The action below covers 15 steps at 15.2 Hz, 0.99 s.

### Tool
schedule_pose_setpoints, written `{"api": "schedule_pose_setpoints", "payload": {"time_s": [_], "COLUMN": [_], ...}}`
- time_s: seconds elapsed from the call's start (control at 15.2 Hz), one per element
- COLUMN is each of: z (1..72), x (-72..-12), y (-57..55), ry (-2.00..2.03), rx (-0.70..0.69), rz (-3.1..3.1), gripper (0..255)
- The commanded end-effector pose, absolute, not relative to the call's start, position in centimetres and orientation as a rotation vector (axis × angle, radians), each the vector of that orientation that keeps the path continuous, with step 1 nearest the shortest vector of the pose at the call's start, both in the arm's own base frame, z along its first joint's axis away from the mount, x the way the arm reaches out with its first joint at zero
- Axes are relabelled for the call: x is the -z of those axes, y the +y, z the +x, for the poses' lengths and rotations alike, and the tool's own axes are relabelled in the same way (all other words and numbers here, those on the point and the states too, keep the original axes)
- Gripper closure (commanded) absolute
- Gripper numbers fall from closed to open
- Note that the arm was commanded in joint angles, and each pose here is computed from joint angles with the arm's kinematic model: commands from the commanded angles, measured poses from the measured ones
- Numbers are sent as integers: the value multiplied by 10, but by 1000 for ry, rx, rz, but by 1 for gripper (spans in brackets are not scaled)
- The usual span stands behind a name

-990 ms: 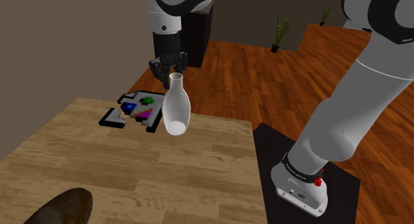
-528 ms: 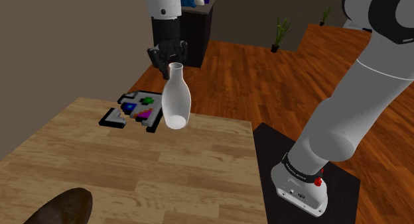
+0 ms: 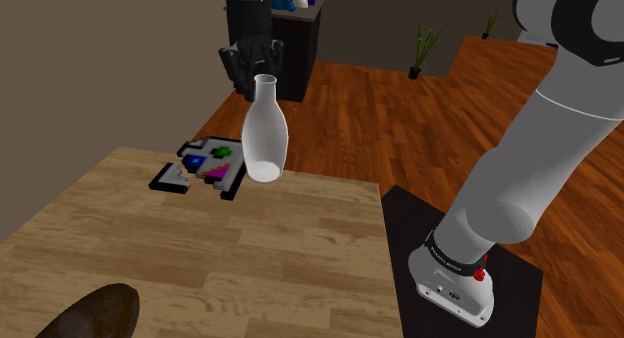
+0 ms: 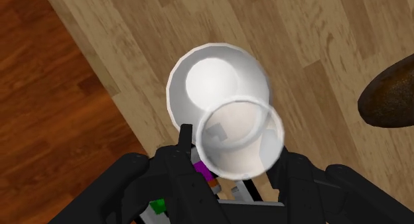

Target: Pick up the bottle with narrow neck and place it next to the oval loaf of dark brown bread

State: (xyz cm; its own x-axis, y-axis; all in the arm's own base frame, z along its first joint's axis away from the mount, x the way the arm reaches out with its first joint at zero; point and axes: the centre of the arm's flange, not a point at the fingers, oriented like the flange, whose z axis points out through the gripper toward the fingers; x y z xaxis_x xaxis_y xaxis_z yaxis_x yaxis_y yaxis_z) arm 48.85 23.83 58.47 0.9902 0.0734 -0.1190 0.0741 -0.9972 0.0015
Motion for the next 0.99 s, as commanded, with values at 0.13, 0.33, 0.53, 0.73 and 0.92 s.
{"api": "schedule_pose_setpoints", "payload": {"time_s": [0.13, 0.33, 0.53, 0.73, 0.92], "z": [488, 488, 488, 488, 488], "x": [-605, -621, -637, -653, -669], "y": [238, 238, 238, 238, 238], "ry": [116, 116, 116, 116, 116], "rx": [187, 187, 187, 187, 187], "rz": [3128, 3128, 3128, 3128, 3128], "gripper": [255, 255, 255, 255, 255]}}
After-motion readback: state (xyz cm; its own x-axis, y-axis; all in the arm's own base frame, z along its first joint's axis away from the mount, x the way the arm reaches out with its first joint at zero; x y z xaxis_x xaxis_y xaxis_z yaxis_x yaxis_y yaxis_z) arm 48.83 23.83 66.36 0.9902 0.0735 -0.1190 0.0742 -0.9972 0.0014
